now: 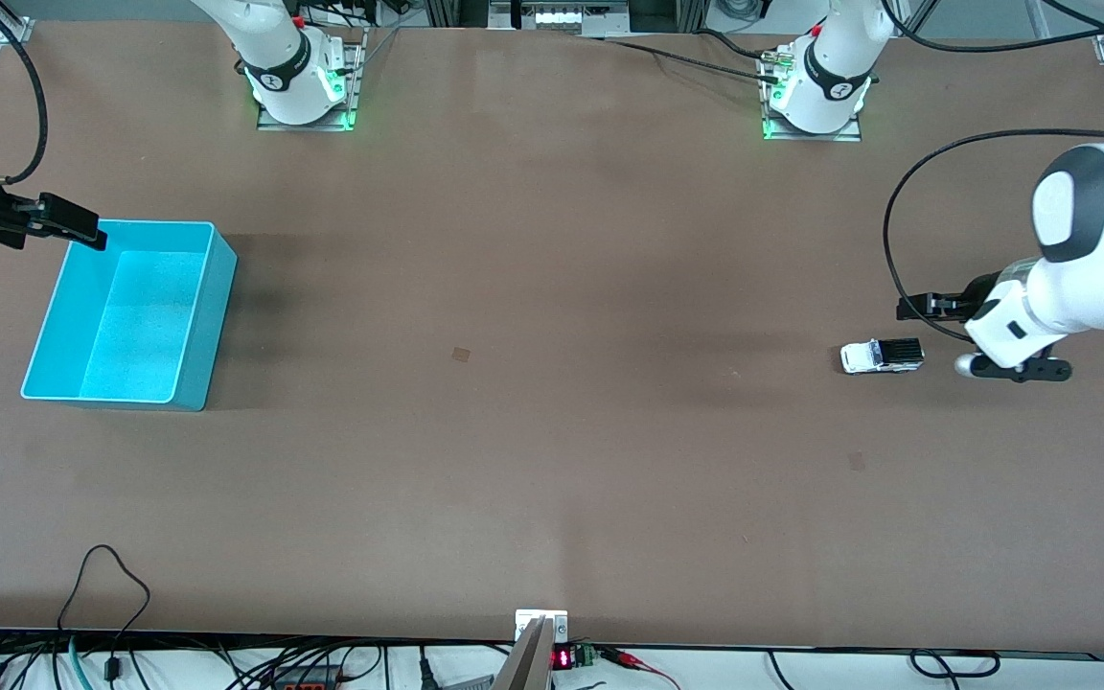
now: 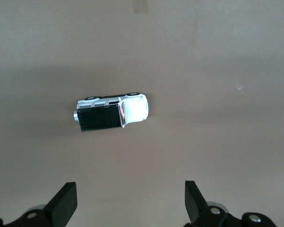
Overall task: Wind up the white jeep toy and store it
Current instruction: 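Lower the open left gripper over the white jeep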
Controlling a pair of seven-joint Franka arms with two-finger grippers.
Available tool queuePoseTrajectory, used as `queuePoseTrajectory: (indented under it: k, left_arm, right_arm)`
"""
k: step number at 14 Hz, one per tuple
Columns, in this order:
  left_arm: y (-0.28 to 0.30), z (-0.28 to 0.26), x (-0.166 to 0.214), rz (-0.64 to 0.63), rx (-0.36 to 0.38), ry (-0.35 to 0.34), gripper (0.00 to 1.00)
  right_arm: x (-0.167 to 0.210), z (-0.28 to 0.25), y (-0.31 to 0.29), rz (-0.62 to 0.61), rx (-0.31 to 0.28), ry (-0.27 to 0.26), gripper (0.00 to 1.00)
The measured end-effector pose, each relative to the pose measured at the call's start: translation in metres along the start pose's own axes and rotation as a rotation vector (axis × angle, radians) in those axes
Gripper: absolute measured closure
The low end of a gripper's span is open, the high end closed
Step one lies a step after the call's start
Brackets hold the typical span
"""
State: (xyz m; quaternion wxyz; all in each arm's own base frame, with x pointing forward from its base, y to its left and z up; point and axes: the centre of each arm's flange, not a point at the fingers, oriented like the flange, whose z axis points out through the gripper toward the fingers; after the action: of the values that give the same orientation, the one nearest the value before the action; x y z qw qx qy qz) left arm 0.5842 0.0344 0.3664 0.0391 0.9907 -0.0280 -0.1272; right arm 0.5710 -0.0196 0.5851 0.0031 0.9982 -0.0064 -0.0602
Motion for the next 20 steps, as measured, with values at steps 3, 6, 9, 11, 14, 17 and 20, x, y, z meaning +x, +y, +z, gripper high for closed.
queuePoseTrajectory:
  k: [3, 6, 9, 11, 14, 17, 20]
  left_arm:
    - [-0.018, 0.048, -0.009, 0.141, 0.039, -0.004, 0.0]
    - [-0.012, 0.073, -0.013, 0.362, 0.172, -0.036, 0.0]
    - [0.006, 0.087, -0.011, 0.642, 0.252, -0.03, 0.0]
    - [0.003, 0.094, -0.01, 0.82, 0.271, 0.001, 0.0]
    - [-0.006, 0.099, -0.008, 1.055, 0.295, 0.023, 0.0]
    - [-0.012, 0.11, -0.007, 1.199, 0.291, 0.003, 0.0]
    - [-0.02, 0.13, 0.0, 1.313, 0.293, 0.016, 0.0]
  right_arm:
    - [0.0, 0.0, 0.0, 0.0, 0.0, -0.001, 0.0]
    - [-0.001, 0.001, 0.001, 0.001, 0.0, -0.007, 0.0]
    - [-0.001, 0.001, 0.001, 0.001, 0.0, -0.007, 0.0]
    - [-0.001, 0.001, 0.001, 0.001, 0.0, -0.008, 0.0]
    - [-0.001, 0.001, 0.001, 0.001, 0.0, -0.008, 0.0]
    - [-0.001, 0.001, 0.001, 0.001, 0.0, -0.008, 0.0]
    - [-0.001, 0.001, 0.001, 0.001, 0.0, -0.009, 0.0]
